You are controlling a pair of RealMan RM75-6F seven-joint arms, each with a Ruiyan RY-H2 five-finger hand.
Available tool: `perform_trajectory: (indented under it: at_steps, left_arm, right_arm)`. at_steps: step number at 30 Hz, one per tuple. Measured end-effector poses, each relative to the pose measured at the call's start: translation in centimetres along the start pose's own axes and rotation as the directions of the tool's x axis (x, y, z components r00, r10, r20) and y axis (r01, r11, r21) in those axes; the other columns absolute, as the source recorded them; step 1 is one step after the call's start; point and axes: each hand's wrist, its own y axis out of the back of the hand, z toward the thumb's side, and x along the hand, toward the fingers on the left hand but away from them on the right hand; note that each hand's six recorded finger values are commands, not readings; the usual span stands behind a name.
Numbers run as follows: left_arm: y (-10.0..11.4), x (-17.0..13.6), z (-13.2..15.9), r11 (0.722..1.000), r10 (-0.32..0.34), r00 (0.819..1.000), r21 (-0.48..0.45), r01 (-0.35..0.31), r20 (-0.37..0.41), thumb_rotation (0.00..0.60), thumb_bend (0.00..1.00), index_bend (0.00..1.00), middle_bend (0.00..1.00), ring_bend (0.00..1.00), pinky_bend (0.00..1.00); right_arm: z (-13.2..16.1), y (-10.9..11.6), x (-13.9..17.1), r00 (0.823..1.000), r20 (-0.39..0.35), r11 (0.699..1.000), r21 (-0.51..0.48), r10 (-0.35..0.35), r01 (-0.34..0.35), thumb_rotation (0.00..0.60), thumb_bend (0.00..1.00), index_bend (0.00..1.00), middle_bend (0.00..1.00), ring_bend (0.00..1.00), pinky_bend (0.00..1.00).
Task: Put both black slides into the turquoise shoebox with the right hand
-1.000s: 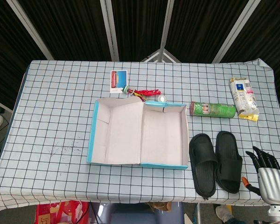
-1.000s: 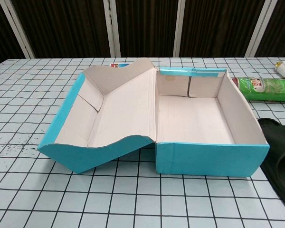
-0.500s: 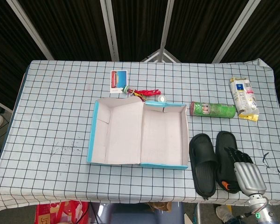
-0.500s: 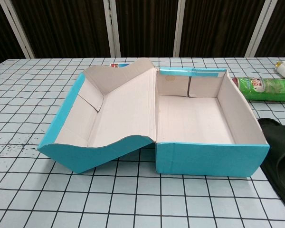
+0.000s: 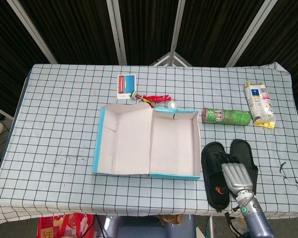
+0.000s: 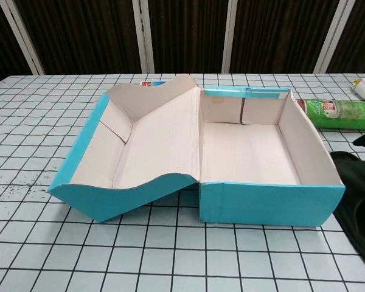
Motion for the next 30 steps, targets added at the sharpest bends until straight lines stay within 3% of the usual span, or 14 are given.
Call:
perform_trajectory:
  at_steps: [17, 30]
  left_arm:
    - [-0.3, 0.3, -0.1, 1.0, -0.01, 1.0, 0.015, 0.01, -0.019, 0.6, 0.37, 0.07, 0.0, 0.0, 0.09]
    - [-0.5, 0.3, 0.1, 0.999, -0.011, 1.0, 0.043, 0.013, -0.028, 0.6, 0.37, 0.07, 0.0, 0.0, 0.09]
  right_arm:
    - [0.3, 0.4, -3.9, 1.0, 0.004, 0.994, 0.108, -0.024, 0.023, 0.6, 0.16, 0.0, 0.07, 0.07, 0.09]
    - [1.1, -0.7, -6.5, 0.999, -0.021, 0.992, 0.122, 0.029, -0.026, 0.6, 0.16, 0.0, 0.07, 0.07, 0.09]
